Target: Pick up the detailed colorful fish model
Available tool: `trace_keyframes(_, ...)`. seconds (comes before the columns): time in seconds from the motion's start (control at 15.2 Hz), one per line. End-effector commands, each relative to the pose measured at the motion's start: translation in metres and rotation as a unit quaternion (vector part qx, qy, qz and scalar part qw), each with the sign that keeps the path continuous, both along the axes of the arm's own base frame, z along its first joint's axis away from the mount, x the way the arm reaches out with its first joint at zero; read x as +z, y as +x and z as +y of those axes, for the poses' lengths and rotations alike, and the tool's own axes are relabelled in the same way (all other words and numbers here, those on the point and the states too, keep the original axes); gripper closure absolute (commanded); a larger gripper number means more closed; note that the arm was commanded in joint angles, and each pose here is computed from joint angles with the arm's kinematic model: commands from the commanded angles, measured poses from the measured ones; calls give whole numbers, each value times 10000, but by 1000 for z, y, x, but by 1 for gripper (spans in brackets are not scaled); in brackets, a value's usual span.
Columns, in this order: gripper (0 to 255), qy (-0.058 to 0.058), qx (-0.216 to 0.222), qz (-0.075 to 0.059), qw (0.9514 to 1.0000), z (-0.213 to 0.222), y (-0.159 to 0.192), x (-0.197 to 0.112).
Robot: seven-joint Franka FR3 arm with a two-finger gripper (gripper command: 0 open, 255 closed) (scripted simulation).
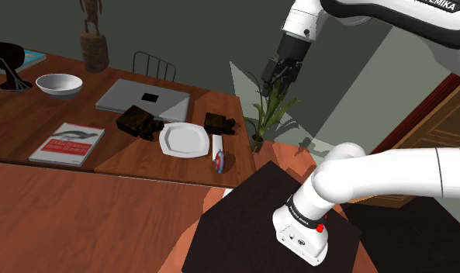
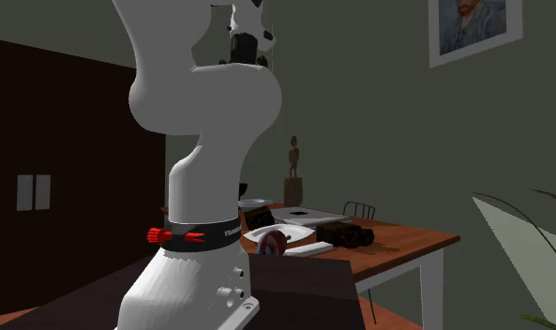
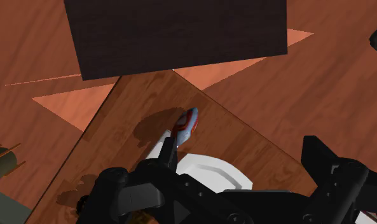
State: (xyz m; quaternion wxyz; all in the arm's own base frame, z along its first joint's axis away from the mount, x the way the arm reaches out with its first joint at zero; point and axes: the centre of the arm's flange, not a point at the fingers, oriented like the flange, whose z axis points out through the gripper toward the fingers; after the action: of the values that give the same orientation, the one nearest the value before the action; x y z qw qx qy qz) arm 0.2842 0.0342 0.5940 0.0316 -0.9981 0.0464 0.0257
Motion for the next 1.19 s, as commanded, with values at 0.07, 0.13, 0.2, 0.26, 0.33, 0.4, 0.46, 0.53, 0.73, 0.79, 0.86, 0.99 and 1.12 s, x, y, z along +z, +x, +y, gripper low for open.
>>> trace_keyframes(0.07,0,8,-53,-10,10000,-2,4,-12)
trace_keyframes(0.13,0,17,-107,-19,9999,-4,8,-25)
trace_keyframes(0.2,0,25,-160,-29,9999,-7,12,-37)
trace_keyframes(0.26,0,34,-214,-38,9998,-9,16,-49)
trace_keyframes(0.33,0,42,-267,-48,9996,-11,21,-61)
trace_keyframes(0.4,0,51,-321,-57,9995,-14,25,-74)
trace_keyframes(0.46,0,59,-374,-67,9993,-16,29,-86)
trace_keyframes(0.53,0,68,-428,-76,9990,-19,33,-98)
trace_keyframes(0.73,0,93,-588,-105,9982,-26,45,-135)
trace_keyframes(0.79,0,102,-641,-114,9978,-28,49,-147)
trace_keyframes(0.86,0,110,-694,-124,9974,-31,53,-159)
trace_keyframes(0.99,0,127,-801,-143,9966,-36,61,-184)
trace_keyframes(1.12,0,144,-908,-162,9956,-41,69,-208)
